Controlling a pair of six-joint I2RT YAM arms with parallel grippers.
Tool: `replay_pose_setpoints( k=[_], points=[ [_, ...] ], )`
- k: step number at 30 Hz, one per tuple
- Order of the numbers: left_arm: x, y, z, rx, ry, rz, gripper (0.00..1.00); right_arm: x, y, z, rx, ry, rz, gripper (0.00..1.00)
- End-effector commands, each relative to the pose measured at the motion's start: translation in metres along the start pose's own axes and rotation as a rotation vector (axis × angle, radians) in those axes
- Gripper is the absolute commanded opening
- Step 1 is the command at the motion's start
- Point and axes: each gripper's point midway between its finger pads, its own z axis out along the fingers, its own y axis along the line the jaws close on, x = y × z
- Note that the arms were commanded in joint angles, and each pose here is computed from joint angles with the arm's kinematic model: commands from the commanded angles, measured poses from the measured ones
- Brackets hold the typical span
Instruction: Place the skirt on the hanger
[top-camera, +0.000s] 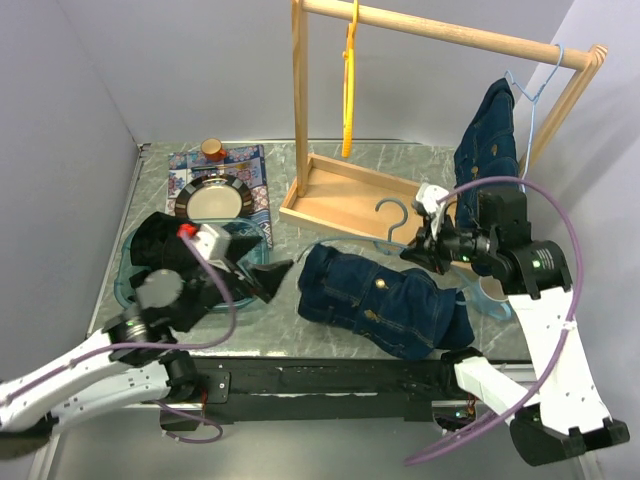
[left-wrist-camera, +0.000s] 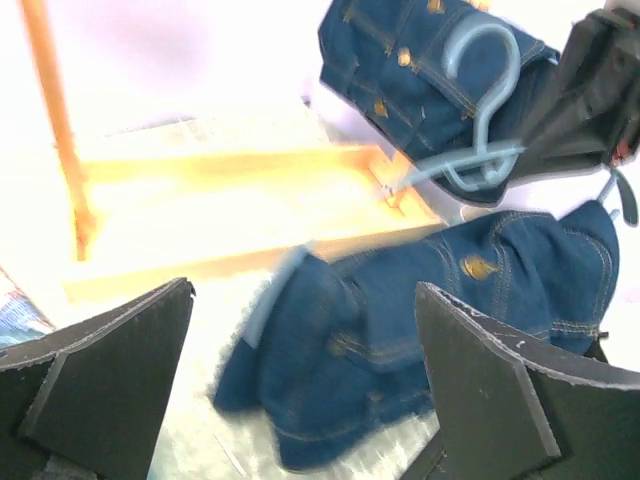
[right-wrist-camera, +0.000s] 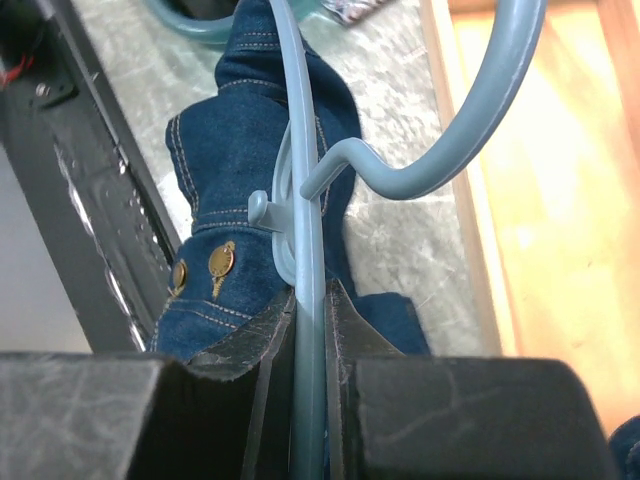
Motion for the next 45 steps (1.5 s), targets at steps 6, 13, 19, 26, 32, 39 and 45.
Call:
replay_pose_setpoints(
  k=[6, 13, 19, 26, 32, 39, 45],
  points=[
    [0.012, -0.059, 0.009, 0.451, 0.227, 0.23, 0.97, -0.025, 0.043, -0.025, -0.151, -0.127, -0.274, 0.0],
    [0.054, -0.099, 0.041, 0.737, 0.435, 0.247, 0.97, -0.023, 0.056, -0.025, -0.22, -0.148, -0.313, 0.0],
    [0.073, -0.099, 0.069, 0.738, 0.521, 0.259, 0.86, -0.021, 0.063, -0.026, -0.252, -0.156, -0.324, 0.0],
    [0.082, -0.083, 0.071, 0.681, 0.541, 0.329, 0.01, -0.002, 0.078, -0.015, -0.364, -0.157, -0.245, 0.06],
    [0.043, -0.05, 0.059, 0.502, 0.291, 0.517, 0.01, 0.023, 0.091, 0.001, -0.487, -0.092, -0.088, 0.42],
    [0.018, -0.044, 0.059, 0.454, 0.231, 0.584, 0.01, 0.031, 0.102, 0.014, -0.595, -0.012, 0.031, 0.51],
    [0.013, -0.037, 0.069, 0.403, 0.229, 0.617, 0.01, 0.022, 0.103, 0.01, -0.593, 0.009, 0.041, 0.4]
  ],
)
